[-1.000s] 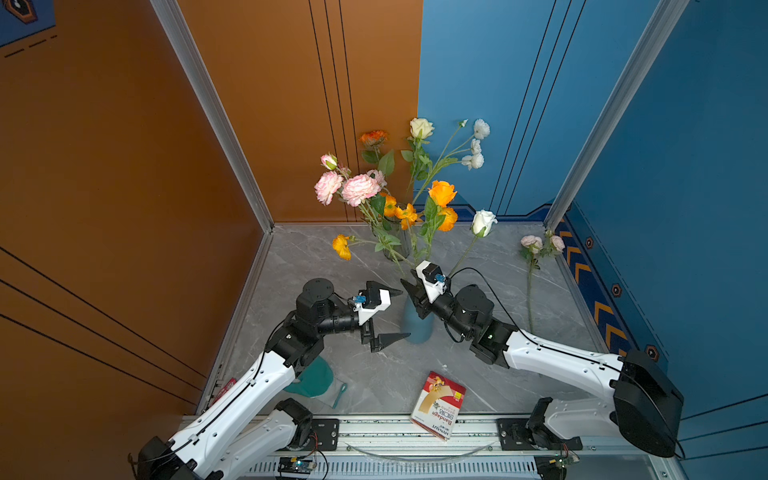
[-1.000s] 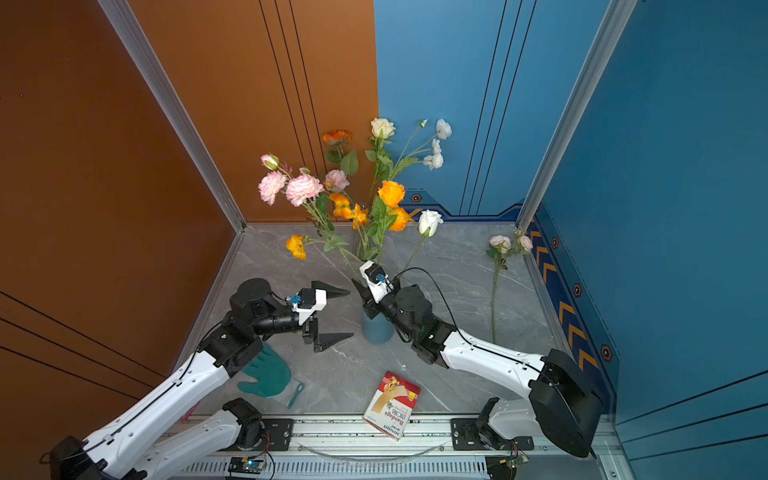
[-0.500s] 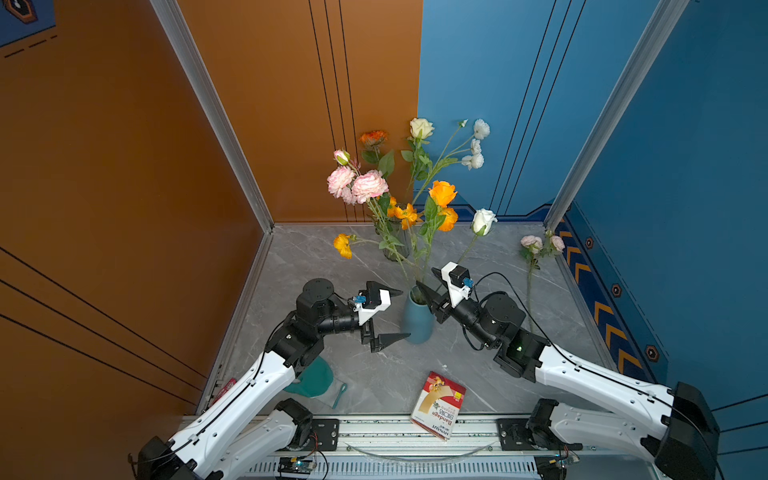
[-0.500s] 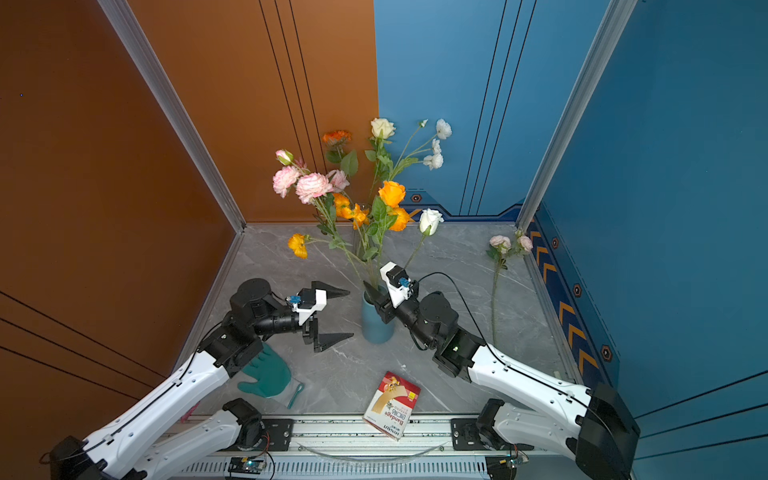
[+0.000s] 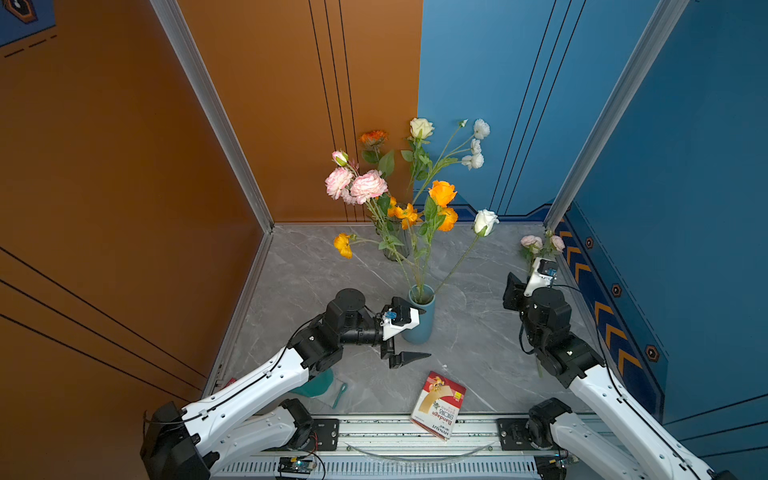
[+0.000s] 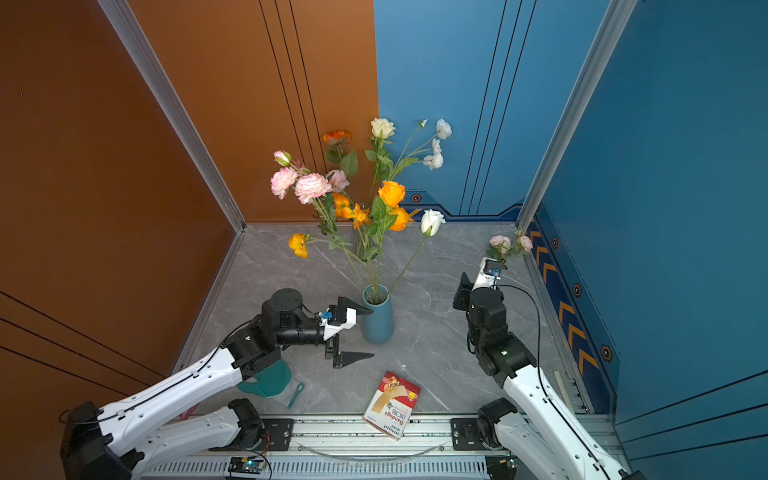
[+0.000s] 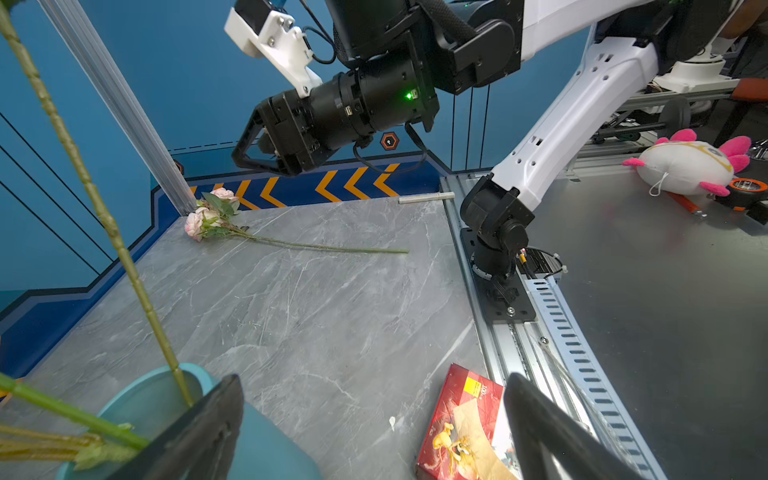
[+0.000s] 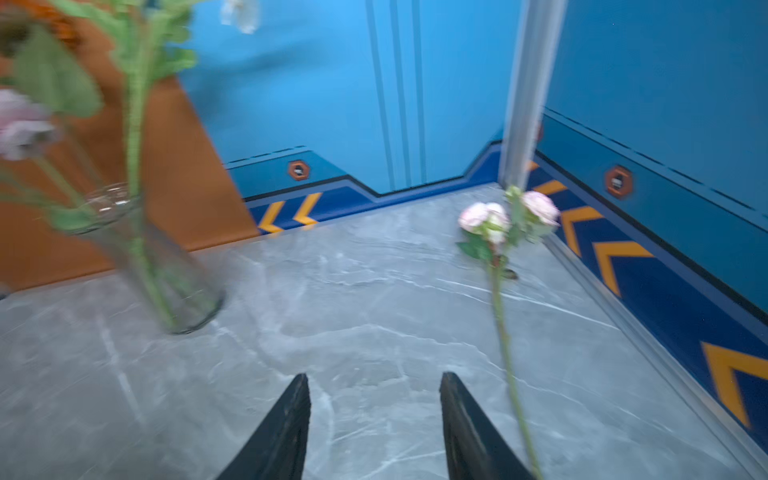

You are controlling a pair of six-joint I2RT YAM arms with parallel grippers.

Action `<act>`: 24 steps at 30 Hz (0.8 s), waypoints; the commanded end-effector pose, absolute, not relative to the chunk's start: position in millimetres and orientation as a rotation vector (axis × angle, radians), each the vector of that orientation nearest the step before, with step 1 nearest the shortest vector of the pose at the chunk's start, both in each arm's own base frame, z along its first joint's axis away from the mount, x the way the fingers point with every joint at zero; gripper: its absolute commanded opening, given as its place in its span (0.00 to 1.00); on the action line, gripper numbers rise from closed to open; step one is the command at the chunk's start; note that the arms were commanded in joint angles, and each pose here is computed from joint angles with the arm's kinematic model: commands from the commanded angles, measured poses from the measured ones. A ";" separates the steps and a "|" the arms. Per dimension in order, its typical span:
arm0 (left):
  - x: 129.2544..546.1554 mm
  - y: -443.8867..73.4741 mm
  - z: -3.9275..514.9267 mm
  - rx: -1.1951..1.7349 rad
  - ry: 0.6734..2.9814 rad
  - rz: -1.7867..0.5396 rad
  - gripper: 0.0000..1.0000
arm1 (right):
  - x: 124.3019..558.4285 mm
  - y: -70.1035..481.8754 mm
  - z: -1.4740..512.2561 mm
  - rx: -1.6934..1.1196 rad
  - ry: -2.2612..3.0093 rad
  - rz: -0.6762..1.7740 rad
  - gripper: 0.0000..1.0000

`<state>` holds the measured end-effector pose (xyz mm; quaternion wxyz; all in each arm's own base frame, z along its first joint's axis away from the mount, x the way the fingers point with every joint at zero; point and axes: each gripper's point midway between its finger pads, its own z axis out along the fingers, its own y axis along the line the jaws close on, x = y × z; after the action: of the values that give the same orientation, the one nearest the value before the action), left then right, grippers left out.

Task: Arrange the flowers into the vase
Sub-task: 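Move the right gripper back to the last pink rose on the table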

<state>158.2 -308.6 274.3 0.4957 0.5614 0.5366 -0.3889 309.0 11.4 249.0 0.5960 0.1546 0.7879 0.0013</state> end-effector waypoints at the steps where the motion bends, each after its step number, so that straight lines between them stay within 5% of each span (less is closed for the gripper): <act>1: 157.9 -309.1 278.5 1.361 1.287 -0.922 0.98 | 296.8 -23.7 198.2 0.540 2.022 -0.006 0.53; 24: 155.7 -307.1 279.3 1.365 1.268 -0.902 0.98 | 359.6 -79.5 91.6 0.700 2.405 0.214 0.46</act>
<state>161.0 -305.9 279.6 0.5131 0.5598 0.5336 -0.3724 344.3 -84.6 85.7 0.3000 0.2853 0.9085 0.0562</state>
